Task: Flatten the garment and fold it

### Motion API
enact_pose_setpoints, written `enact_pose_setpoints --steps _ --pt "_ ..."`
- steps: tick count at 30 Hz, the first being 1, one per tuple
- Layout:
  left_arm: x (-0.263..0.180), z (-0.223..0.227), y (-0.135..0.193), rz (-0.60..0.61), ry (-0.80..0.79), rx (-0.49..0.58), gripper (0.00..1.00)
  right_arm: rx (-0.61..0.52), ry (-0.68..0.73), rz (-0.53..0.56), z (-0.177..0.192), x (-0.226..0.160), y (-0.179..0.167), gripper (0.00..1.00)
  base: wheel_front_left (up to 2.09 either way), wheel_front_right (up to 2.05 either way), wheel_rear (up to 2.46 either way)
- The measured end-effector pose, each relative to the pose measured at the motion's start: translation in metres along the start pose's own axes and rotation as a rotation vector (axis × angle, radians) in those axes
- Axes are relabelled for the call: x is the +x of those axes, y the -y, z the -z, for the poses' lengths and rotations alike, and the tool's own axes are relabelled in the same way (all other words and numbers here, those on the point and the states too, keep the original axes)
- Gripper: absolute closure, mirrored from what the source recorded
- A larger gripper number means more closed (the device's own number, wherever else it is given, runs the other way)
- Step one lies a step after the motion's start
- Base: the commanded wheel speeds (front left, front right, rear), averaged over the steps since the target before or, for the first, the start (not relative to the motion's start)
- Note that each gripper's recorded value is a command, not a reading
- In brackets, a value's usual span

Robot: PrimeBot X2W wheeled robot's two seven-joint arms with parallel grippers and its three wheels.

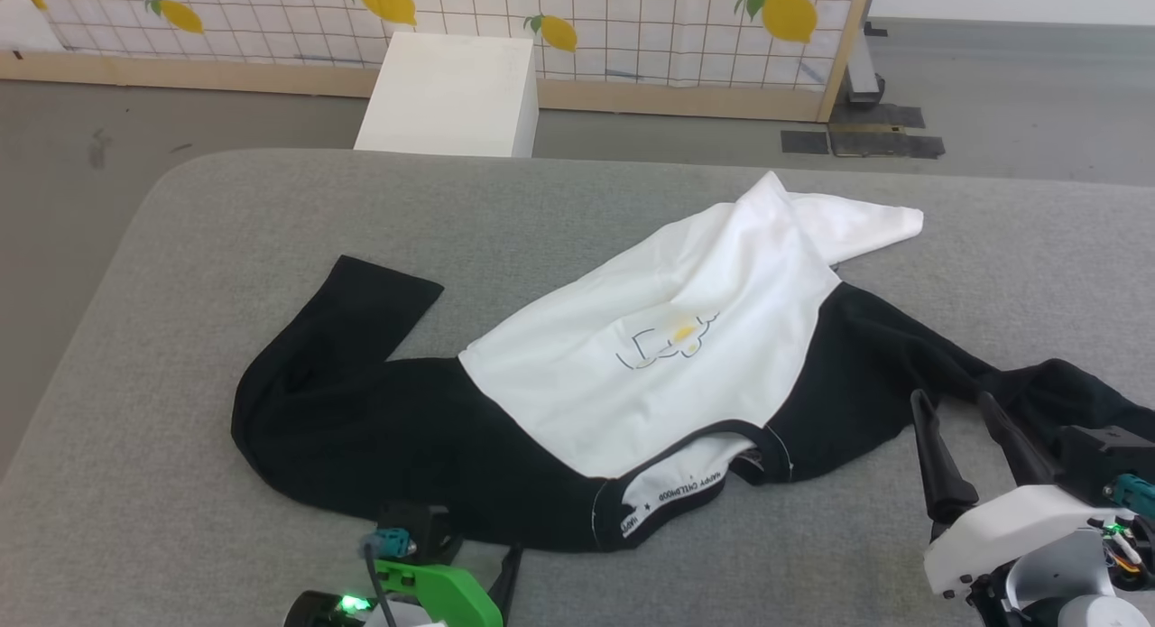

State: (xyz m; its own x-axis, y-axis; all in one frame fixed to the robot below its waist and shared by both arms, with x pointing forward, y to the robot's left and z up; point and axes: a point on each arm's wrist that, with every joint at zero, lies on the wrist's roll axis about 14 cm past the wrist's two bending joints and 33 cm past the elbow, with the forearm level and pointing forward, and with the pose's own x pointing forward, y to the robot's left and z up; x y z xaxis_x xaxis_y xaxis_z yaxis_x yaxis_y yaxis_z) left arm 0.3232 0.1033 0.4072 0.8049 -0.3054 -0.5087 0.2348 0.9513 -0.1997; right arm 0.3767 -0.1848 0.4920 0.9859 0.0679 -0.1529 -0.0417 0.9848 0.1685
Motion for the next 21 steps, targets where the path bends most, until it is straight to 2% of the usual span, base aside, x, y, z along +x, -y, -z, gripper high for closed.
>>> enact_pose_setpoints --steps 3,10,18,21 --pt "0.002 0.006 0.000 -0.011 -0.030 -0.011 0.00 0.006 -0.002 0.001 0.000 -0.001 0.000 0.00 0.00 0.00 0.00" --pt "0.005 0.009 -0.018 -0.127 -0.059 -0.102 0.00 0.014 0.000 0.010 0.001 -0.005 0.003 0.00 0.00 0.00 0.00" --pt "0.015 0.003 -0.024 -0.161 -0.072 -0.219 0.00 0.022 -0.012 0.014 0.004 -0.005 0.004 0.00 0.00 0.00 0.00" --pt "0.021 0.002 -0.022 -0.152 -0.093 -0.228 0.00 0.024 -0.019 0.013 0.007 -0.004 0.004 0.00 0.00 0.00 0.00"
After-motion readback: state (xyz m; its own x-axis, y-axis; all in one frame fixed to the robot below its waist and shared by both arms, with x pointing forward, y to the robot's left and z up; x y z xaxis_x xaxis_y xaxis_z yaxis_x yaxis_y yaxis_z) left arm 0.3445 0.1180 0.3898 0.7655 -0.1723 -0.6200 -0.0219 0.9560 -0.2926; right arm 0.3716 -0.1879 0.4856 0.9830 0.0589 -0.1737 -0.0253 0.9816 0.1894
